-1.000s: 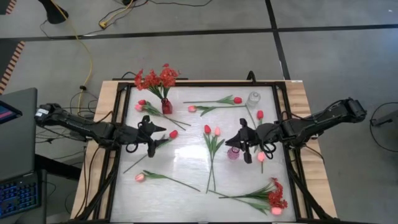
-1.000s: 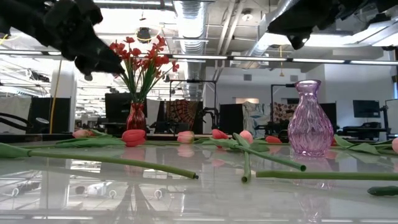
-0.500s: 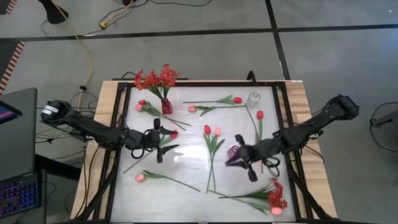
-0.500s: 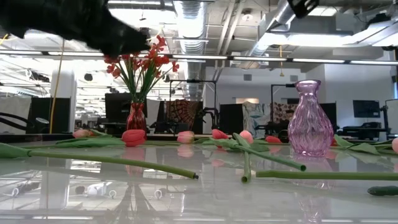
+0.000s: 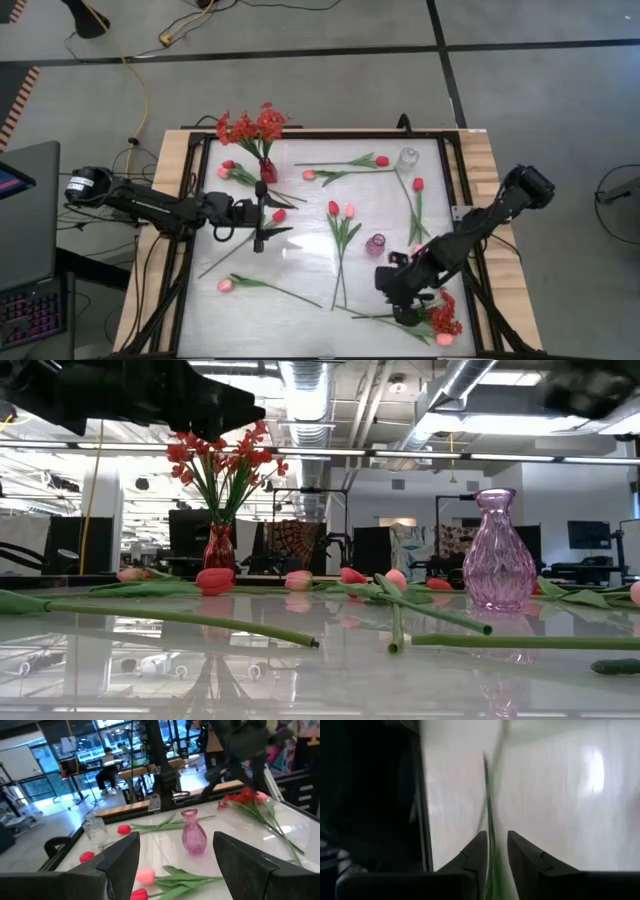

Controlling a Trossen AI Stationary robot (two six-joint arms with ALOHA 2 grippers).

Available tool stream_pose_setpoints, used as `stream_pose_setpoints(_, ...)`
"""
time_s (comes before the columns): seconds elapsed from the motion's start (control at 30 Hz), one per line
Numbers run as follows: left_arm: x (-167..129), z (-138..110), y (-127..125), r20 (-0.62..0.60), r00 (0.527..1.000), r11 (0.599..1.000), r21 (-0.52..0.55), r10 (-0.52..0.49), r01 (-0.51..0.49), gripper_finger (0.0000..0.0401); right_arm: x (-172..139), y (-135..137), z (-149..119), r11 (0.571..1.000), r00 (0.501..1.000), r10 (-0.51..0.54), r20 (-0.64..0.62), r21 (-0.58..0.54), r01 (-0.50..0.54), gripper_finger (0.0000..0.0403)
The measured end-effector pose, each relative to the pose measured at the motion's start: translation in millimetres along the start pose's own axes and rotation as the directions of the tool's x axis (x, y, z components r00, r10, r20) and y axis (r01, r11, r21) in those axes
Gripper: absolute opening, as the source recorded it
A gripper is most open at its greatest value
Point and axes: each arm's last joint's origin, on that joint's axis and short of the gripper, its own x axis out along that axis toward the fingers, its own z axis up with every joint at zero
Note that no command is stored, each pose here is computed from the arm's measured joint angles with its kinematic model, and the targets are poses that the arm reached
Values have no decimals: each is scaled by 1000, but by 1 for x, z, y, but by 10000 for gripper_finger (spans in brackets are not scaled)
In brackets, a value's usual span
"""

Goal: Sort flowers into vase by color
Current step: Put the orange flowers into the red flower vase

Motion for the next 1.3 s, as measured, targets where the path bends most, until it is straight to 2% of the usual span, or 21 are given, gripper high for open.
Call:
stream_pose_setpoints(0.1, 0, 0, 0, -1, 1000, 1000, 4, -1, 1, 241, 18, -2, -10, 998, 988, -34, -151, 49, 41, 137)
stream_pose_setpoints(0.2, 0, -1, 0, -10, 1000, 1000, 1, -3, 3, 241, 34, 0, -12, 998, 979, -54, -196, 5, 56, 171)
stream_pose_setpoints(0.33, 0, -3, 0, -30, 1000, 1000, 2, -7, 7, 241, 56, 1, -11, 999, 968, -30, -249, -30, 23, 209)
stream_pose_setpoints(0.47, 0, -3, 0, -29, 1000, 1000, 3, -7, 7, 241, 74, -1, -13, 1000, 949, -24, -313, -19, 19, 223)
stream_pose_setpoints(0.73, 0, -5, -1, -49, 999, 1000, -15, -11, 10, 241, 94, 2, -21, 998, 934, -51, -354, -39, 40, 214)
stream_pose_setpoints(0.9, 0, -5, -1, -51, 999, 1000, -15, -11, 10, 241, 94, 4, -25, 992, 945, -128, -302, -54, 117, 208)
stream_pose_setpoints(1.07, 0, -5, -1, -51, 999, 1000, -23, -11, 10, 241, 108, 11, -35, 986, 941, -166, -294, -84, 147, 197)
stream_pose_setpoints(1.2, 0, -5, -1, -52, 999, 1000, -29, -11, 9, 241, 114, 13, -41, 980, 933, -192, -305, -103, 168, 175)
stream_pose_setpoints(1.3, 0, -5, -1, -53, 999, 1000, -29, -11, 9, 241, 111, 9, -42, 974, 924, -227, -307, -97, 207, 139)
